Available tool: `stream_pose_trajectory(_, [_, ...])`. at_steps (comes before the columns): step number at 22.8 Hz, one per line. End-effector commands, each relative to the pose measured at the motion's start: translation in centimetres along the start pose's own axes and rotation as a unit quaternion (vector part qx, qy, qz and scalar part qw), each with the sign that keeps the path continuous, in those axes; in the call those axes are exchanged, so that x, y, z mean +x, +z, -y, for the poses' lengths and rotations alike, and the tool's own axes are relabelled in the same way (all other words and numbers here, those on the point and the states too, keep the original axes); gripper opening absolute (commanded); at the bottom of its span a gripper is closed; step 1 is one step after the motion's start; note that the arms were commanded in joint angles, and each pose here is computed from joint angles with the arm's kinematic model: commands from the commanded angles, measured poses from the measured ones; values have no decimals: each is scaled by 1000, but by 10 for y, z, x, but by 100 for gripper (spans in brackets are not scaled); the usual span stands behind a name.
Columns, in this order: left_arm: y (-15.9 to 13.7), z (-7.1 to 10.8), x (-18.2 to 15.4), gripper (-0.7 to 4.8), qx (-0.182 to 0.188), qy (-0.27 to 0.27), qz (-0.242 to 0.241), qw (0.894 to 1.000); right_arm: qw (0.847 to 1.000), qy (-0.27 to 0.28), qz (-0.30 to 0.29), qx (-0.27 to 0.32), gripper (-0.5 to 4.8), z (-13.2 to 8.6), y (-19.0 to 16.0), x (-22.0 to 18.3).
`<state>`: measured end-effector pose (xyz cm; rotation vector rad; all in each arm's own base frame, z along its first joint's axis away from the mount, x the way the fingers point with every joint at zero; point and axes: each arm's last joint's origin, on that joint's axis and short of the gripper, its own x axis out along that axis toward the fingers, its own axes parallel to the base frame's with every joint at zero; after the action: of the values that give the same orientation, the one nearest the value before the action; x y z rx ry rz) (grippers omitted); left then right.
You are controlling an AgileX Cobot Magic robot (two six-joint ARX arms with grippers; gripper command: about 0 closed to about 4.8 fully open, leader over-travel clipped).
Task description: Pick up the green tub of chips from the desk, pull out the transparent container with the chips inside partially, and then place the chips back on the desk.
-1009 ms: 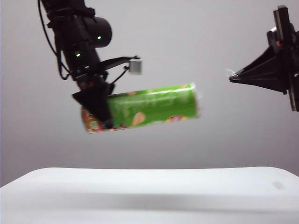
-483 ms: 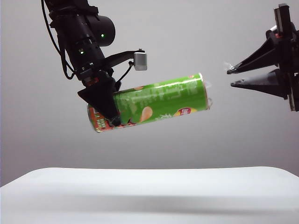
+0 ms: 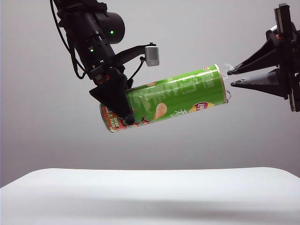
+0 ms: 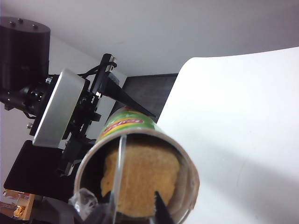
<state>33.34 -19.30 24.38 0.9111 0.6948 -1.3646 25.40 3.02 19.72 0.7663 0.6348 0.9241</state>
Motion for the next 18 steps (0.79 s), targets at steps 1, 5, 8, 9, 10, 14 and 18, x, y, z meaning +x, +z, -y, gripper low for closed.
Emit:
stream_pose_trajectory(1, [5, -2, -3, 210, 12, 13, 19, 1000, 1000, 9, -3, -7, 104, -3, 0, 2])
stream_pose_trajectory(5, [4, -2, -2, 211, 10, 11, 18, 1000, 1000, 10, -5, -5, 104, -3, 0, 2])
stream_pose_trajectory(8, [4, -1, -1, 211, 7, 5, 17, 1000, 1000, 10, -5, -5, 104, -3, 0, 2])
stream_pose_trajectory(9, [4, -1, -1, 210, 7, 4, 17, 1000, 1000, 11, -5, -5, 104, -3, 0, 2])
stream_pose_trajectory(10, [5, -1, 0, 211, 9, 3, 18, 1000, 1000, 11, -6, -5, 104, -4, 0, 3])
stream_pose_trajectory(14, [9, 1, 2, 210, 16, 3, 22, 1000, 1000, 16, -13, -7, 104, -6, -2, 7])
stream_pose_trajectory(18, [11, 2, 2, 211, 18, 3, 23, 1000, 1000, 20, -20, -8, 102, -8, -4, 11])
